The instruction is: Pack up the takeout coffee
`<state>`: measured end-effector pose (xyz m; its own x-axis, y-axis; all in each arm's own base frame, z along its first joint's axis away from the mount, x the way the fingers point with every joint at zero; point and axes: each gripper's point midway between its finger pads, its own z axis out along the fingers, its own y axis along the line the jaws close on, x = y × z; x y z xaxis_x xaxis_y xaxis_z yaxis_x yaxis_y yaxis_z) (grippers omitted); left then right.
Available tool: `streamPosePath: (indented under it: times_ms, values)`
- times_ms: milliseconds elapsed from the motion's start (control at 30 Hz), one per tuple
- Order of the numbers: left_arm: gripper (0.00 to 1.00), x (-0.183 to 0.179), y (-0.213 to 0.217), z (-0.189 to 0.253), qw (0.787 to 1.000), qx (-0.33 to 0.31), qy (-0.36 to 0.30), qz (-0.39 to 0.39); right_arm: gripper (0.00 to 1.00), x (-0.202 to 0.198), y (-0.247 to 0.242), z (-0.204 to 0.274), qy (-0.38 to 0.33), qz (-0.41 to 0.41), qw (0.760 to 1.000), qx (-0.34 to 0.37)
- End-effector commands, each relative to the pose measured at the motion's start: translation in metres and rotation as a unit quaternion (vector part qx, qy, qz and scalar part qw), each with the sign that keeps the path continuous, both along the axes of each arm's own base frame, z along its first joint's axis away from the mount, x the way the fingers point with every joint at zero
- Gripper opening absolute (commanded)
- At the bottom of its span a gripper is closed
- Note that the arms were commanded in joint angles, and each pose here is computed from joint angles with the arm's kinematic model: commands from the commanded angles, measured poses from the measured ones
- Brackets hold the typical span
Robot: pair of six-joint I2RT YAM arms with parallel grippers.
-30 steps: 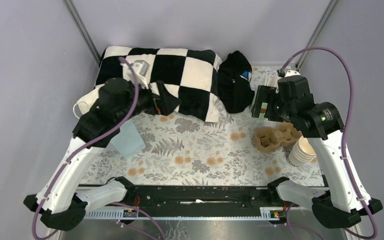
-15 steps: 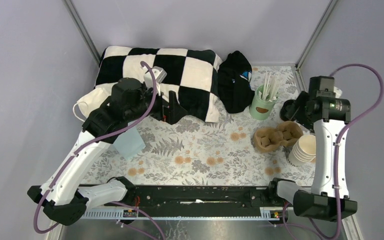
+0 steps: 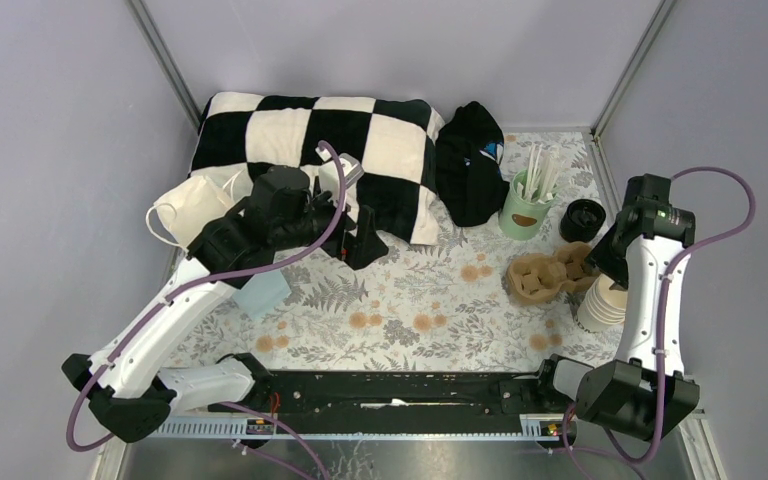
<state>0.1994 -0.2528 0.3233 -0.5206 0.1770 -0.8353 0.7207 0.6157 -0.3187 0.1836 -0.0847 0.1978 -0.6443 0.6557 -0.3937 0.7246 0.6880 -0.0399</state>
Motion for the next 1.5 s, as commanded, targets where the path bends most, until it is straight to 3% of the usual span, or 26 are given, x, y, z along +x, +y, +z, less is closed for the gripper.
streamPosePath:
  times_ms: [0,400,633,900,1233,1467]
  values:
    - [0.99,0.004,0.000,0.004,1.000,-0.002,-0.027,-0.002,0.50,0.009,-0.002,-0.011,-0.004,0.015,1.000,0.005]
    - [0.99,0.005,-0.005,0.000,1.000,0.003,-0.029,-0.007,0.34,0.003,-0.005,-0.026,0.003,0.013,1.000,-0.009]
    - [0.99,0.006,-0.005,0.001,0.999,0.007,-0.031,-0.007,0.16,0.000,-0.008,-0.018,0.003,0.011,1.000,-0.019]
    - [0.99,0.004,-0.008,0.001,0.999,0.007,-0.033,-0.014,0.02,-0.007,-0.009,-0.008,0.004,0.008,1.000,-0.027]
    - [0.99,0.001,-0.009,0.002,0.999,0.007,-0.037,-0.021,0.00,-0.012,-0.019,0.012,0.017,-0.017,0.998,-0.053]
    - [0.99,0.001,-0.009,0.003,0.999,0.008,-0.038,-0.020,0.00,-0.023,-0.024,0.055,0.020,-0.038,0.996,-0.074]
